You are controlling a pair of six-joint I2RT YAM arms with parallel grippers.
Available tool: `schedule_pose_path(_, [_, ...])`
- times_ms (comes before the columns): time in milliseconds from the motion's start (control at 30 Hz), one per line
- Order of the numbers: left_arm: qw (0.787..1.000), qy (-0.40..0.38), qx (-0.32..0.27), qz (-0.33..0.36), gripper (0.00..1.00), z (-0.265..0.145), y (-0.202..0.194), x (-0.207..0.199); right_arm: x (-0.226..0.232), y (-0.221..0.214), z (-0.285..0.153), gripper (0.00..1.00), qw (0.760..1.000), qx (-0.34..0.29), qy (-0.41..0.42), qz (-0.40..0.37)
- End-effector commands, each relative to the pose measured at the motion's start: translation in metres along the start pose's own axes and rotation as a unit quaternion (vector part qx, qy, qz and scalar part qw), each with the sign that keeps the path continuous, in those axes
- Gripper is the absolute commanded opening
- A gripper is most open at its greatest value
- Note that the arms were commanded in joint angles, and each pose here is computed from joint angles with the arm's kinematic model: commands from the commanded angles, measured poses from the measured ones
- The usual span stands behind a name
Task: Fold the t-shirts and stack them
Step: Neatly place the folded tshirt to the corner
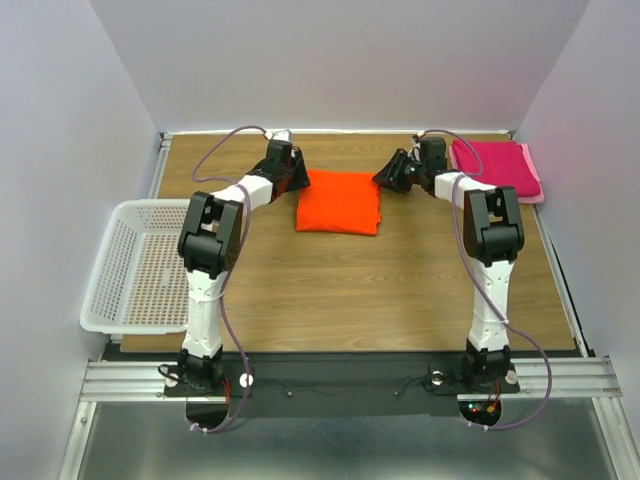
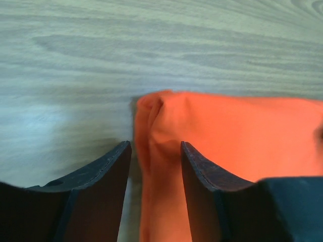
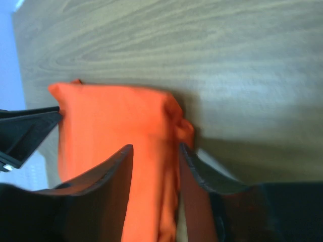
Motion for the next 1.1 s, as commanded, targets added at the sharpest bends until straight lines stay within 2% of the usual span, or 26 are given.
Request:
schedule_pose_path(0, [0.995,0.003,-0.076,0.06,0.64,-0.064,0.051,-0.023,0.046,0.04,-0.056,0.53,0.994,-0.082,-0.007,-0.071])
schedule_pose_path(33, [0.993,0.022,-0.079,0.081,0.71,-0.071,0.046,-0.021,0.044,0.036,-0.065,0.58,0.994,-0.076,-0.026,-0.079])
schedule_pose_path(67, [0.988,0.028,-0.095,0.118,0.74,-0.088,0.054,-0.028,0.054,0.042,-0.081,0.69,0.99,-0.098,-0.042,-0.088])
schedule_pose_path(100, [0.983,0.02,-0.096,0.153,0.76,-0.098,0.045,-0.049,0.049,0.036,-0.089,0.74,0.99,-0.097,-0.061,-0.087])
schedule_pose_path(133, [0.978,0.043,-0.104,0.175,0.8,-0.111,0.043,-0.051,0.042,0.028,-0.096,0.78,0.989,-0.087,-0.087,-0.087])
schedule_pose_path(200, [0.963,0.053,-0.105,0.241,0.82,-0.123,0.032,-0.068,0.042,0.03,-0.121,0.9,0.981,-0.113,-0.132,-0.092])
schedule_pose_path(233, [0.957,0.041,-0.101,0.27,0.82,-0.129,0.015,-0.091,0.026,0.016,-0.13,0.94,0.977,-0.095,-0.172,-0.082])
schedule_pose_path(267, [0.949,0.052,-0.102,0.295,0.81,-0.136,0.011,-0.096,0.016,0.015,-0.14,0.99,0.968,-0.107,-0.211,-0.079])
schedule_pose_path(367, [0.925,0.041,-0.092,0.365,0.81,-0.145,-0.018,-0.129,-0.005,-0.003,-0.171,1.0,0.955,-0.097,-0.273,-0.056])
schedule_pose_path(467, [0.907,0.03,-0.083,0.412,0.75,-0.144,-0.048,-0.158,-0.014,-0.021,-0.197,1.0,0.951,-0.095,-0.294,-0.024])
schedule_pose_path(633, [0.891,0.007,-0.065,0.449,0.69,-0.131,-0.087,-0.192,-0.022,-0.05,-0.222,1.0,0.943,-0.097,-0.318,0.005])
schedule_pose_path(833, [0.871,0.001,-0.045,0.489,0.66,-0.105,-0.122,-0.209,-0.021,-0.075,-0.239,1.0,0.947,-0.097,-0.306,0.02])
schedule_pose_path(1067, [0.862,-0.013,-0.032,0.505,0.66,-0.092,-0.145,-0.218,-0.014,-0.082,-0.253,1.0,0.949,-0.108,-0.296,0.017])
Point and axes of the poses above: each gripper's point midway between its finger pads, its own z axis out along the fingers, its own x axis along the line the jaws close on, y = z × x, the point moved 4 cm from there along -z, back along the fingers, and after that the axes turned 4 degrees about z, right-handed, at the moved point
